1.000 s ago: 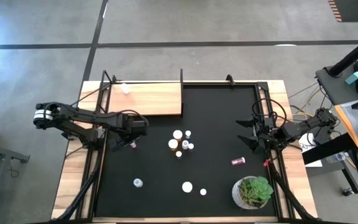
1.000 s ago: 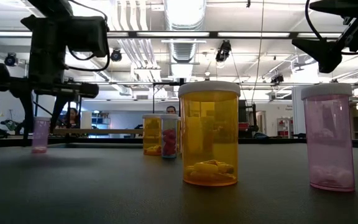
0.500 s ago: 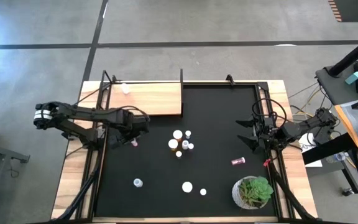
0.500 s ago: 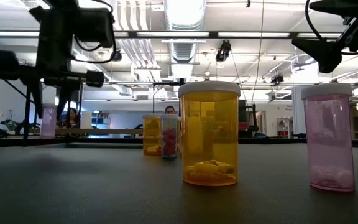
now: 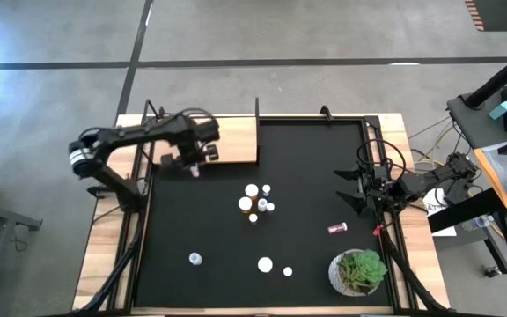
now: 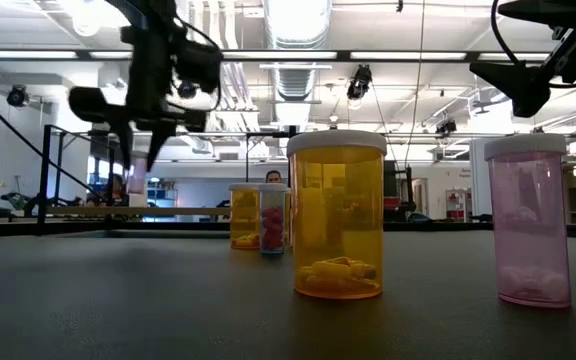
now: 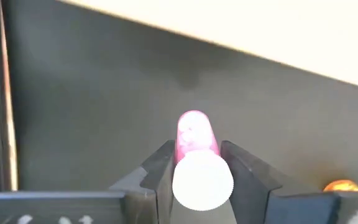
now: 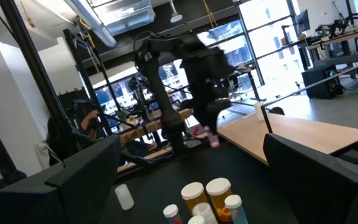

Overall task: Pick and place medicine bottles onto shelf by color
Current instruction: Put the top left pink pill bottle on the shelf

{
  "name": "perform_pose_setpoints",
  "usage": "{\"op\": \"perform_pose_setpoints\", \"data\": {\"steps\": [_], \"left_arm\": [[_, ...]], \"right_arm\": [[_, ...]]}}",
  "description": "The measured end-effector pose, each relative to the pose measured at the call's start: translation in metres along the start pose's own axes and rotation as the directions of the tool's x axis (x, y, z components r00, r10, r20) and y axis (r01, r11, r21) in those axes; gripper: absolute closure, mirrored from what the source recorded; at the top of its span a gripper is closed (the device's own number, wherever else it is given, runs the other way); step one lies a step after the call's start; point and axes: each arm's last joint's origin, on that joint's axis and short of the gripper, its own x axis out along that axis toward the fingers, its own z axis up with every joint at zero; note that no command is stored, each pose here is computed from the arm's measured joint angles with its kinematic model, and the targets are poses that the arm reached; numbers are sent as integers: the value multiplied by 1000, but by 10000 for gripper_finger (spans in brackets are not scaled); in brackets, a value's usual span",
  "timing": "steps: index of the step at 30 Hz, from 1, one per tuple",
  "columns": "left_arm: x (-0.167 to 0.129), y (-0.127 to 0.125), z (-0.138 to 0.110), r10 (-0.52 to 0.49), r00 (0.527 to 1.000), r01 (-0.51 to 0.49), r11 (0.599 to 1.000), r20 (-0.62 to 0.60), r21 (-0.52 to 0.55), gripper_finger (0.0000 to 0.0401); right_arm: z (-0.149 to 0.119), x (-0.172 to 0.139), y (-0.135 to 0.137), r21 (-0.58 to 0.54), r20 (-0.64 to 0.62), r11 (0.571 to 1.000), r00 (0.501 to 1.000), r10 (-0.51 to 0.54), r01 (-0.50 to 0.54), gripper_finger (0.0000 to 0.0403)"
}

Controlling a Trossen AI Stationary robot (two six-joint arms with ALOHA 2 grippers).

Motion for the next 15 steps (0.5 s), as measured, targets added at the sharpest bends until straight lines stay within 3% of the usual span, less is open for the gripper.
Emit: {"op": "perform_pose_setpoints", "data": {"steps": [5,15], "left_arm": [[-2,-19,36,6,1000,-6,999,-2,35,299],[-3,-37,107,-6,1000,6,1000,10,-12,299]], "right_arm": [[0,0,0,0,0,1000,1000,0,0,19],[0,0,0,0,0,1000,1000,0,0,19]]}}
